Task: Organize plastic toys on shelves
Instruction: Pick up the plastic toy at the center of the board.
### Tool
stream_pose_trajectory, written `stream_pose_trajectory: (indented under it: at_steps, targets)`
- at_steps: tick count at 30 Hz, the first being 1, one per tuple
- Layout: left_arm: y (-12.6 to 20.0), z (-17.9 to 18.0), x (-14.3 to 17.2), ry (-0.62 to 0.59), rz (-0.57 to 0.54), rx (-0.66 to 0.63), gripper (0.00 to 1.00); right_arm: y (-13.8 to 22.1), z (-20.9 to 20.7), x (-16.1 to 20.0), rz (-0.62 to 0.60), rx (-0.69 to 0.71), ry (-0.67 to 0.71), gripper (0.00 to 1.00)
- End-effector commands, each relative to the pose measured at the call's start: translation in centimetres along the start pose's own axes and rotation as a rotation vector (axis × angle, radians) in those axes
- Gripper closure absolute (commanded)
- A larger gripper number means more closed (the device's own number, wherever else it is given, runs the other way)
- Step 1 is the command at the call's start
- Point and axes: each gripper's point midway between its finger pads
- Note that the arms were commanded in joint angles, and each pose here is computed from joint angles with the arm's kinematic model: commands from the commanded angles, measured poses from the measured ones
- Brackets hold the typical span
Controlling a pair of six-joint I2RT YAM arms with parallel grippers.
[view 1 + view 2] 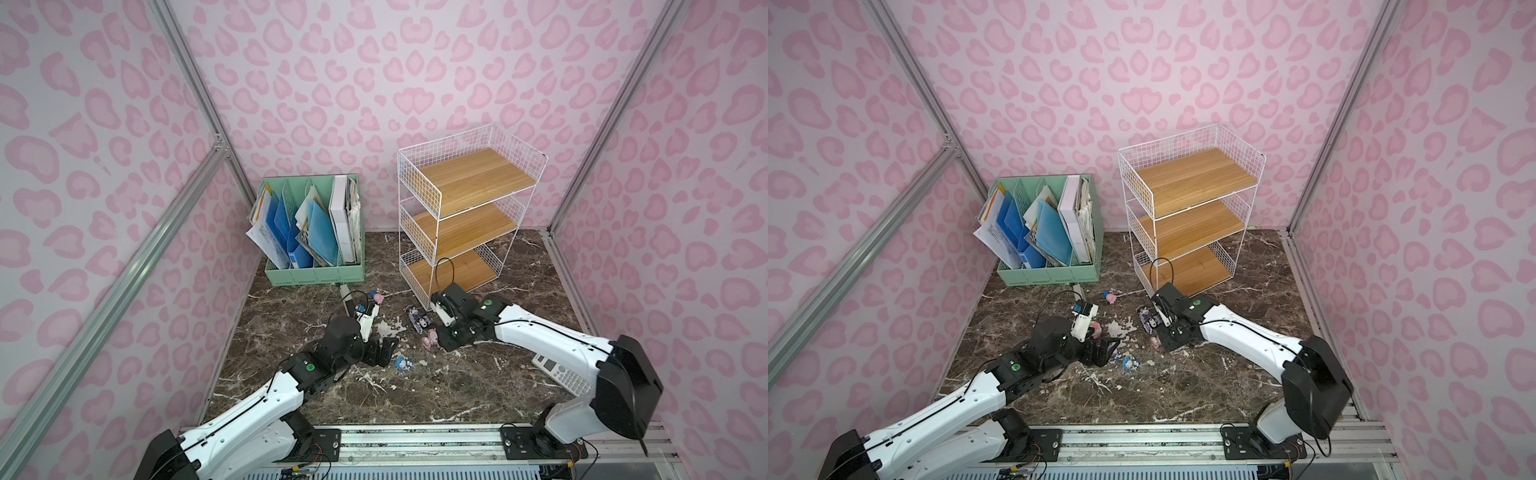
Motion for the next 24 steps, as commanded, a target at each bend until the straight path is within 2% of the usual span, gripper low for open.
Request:
stream_pose_trajectory:
  at_steps: [1,5,7,8,11,15,20,24]
  targets:
    - [-0.2,-2.7,-2.0,-0.112,-0.101,0.103,0.07,3.3,0.6,-4.5,-0.266,-0.134,-0.123,0.69]
    - [-0.9,-5.7,-2.4,-0.289,-0.173,0.190,0.12,7.1,-0.3,-6.4,-0.460,-0.247,-0.233,0.69]
    - [-1.4,-7.0,-2.6,-0.383,-0.209,0.221,0.15,8.4,-0.1,-6.9,-0.514,-0.300,-0.249,0.69]
    - [-1.7,-7.6,-2.6,-0.435,-0.223,0.237,0.20,9.0,0.0,-7.1,-0.530,-0.317,-0.250,0.69]
    - [-2.7,-8.3,-3.2,-0.547,-0.250,0.239,0.26,10.1,0.5,-7.6,-0.549,-0.361,-0.253,0.69]
    - [-3.8,-9.4,-3.7,-0.650,-0.276,0.265,0.26,10.8,1.2,-7.8,-0.567,-0.421,-0.273,0.68]
    - [-4.7,-11.2,-4.2,-0.708,-0.317,0.330,0.27,10.9,1.9,-8.0,-0.568,-0.483,-0.305,0.68]
    - [-4.9,-12.2,-4.3,-0.730,-0.345,0.380,0.32,10.7,2.0,-8.1,-0.554,-0.498,-0.327,0.68]
Point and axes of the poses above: each gripper's point midway between its finger pads, its own y axis back along the fingers, its own z axis along the line the jaws close on, x = y × z, and after that the axes turned 14 degrees about y, right-handed
